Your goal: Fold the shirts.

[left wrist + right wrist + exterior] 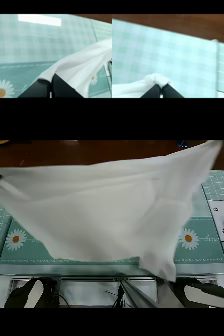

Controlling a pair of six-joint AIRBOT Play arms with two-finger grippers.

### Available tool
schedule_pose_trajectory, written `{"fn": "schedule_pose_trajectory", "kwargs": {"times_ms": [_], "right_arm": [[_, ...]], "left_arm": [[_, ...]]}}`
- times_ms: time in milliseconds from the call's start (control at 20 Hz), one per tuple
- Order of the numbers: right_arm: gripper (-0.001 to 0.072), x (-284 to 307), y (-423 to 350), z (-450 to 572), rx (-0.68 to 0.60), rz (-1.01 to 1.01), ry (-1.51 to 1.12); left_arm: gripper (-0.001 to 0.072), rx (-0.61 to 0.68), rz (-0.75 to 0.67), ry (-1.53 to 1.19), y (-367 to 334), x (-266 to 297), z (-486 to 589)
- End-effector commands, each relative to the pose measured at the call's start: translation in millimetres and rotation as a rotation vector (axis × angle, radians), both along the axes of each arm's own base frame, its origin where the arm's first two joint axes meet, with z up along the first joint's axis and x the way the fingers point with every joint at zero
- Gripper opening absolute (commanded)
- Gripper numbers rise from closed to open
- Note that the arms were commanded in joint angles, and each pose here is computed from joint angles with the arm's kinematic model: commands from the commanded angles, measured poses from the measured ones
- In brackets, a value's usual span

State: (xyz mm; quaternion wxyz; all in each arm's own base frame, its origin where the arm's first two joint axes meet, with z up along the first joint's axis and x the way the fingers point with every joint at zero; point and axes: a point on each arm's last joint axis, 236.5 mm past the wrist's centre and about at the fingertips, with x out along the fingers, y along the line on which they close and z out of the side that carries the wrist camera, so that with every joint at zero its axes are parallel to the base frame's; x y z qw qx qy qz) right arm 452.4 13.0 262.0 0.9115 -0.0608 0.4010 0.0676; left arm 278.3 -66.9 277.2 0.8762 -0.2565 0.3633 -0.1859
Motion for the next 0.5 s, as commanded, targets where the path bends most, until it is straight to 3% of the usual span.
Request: {"fn": "schedule_pose_trajectory", "kwargs": {"times_ms": [0,200,450], "right_arm": [[0.0027,64,29,-95,0.134,0.036,0.145],[0.0027,107,41,-161,0.213,0.025,0.189],[0.0029,128,50,-210,0.310,-0.043,0.242]], "left_arm": [[0.0024,-0.075,0.142,0.126,37,59,-116],[0.0024,-0.118,0.227,0.231,56,115,-215],[0.0025,-0.295,0.287,0.253,52,167,-266]]}}
